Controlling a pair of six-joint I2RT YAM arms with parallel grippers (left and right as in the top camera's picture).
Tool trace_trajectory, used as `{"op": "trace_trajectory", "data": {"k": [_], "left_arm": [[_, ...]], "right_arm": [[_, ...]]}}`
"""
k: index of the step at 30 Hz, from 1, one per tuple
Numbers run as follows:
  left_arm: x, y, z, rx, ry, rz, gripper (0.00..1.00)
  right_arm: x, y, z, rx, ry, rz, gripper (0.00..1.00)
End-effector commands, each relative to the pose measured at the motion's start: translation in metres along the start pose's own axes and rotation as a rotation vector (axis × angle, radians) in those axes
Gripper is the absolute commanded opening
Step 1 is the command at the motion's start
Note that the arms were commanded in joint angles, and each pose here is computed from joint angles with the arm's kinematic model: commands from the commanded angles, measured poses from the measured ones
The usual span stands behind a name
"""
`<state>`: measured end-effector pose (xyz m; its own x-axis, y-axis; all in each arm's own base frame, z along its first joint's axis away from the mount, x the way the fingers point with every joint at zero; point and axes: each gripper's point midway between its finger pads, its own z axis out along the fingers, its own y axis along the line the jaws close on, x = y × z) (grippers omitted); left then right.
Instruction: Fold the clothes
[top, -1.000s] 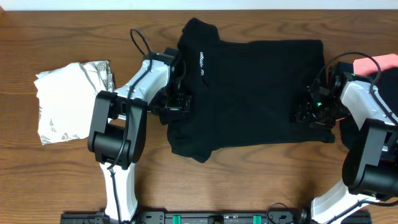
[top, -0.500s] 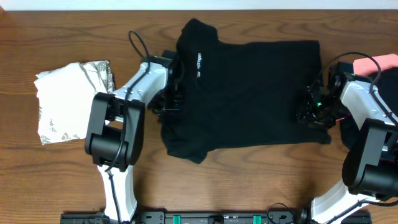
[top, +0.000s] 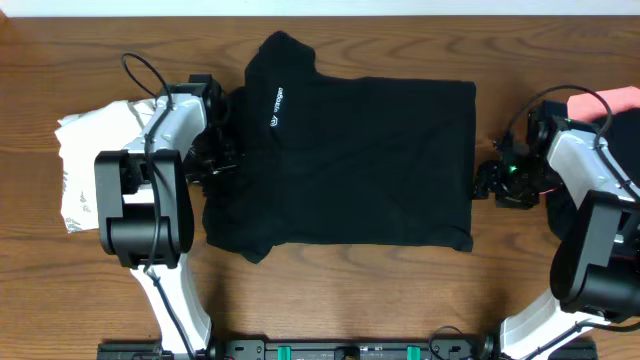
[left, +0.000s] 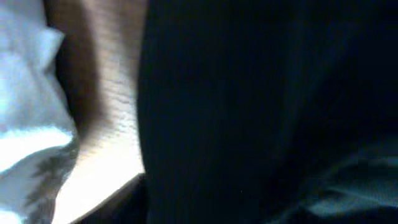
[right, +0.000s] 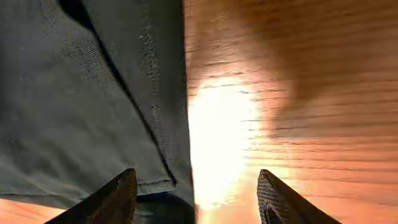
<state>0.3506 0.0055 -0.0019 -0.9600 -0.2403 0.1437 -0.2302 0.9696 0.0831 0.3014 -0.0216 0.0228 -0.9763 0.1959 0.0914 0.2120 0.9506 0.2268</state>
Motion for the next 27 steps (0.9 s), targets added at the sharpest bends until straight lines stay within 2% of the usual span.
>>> {"op": "trace_trajectory", "data": {"k": [1,7,14,18,27], "left_arm": [[0.011,-0.006,0.016,-0.007,0.047,0.025,0.61],[0.012,-0.011,0.015,-0.009,0.044,0.039,0.61],[0.013,-0.011,0.015,-0.01,0.048,0.041,0.61],[0.015,-0.01,0.015,-0.012,0.055,0.041,0.61],[0.015,-0.01,0.015,-0.012,0.057,0.041,0.61]], "right_arm": [[0.005,0.012,0.005,-0.008,0.023,-0.016,0.61],[0.001,0.046,0.011,-0.066,0.004,-0.138,0.6],[-0.012,0.076,0.017,-0.068,-0.062,-0.248,0.55],[0.005,0.082,0.021,-0.047,-0.002,-0.27,0.56],[0.046,0.056,0.016,0.059,0.174,-0.212,0.56]]}}
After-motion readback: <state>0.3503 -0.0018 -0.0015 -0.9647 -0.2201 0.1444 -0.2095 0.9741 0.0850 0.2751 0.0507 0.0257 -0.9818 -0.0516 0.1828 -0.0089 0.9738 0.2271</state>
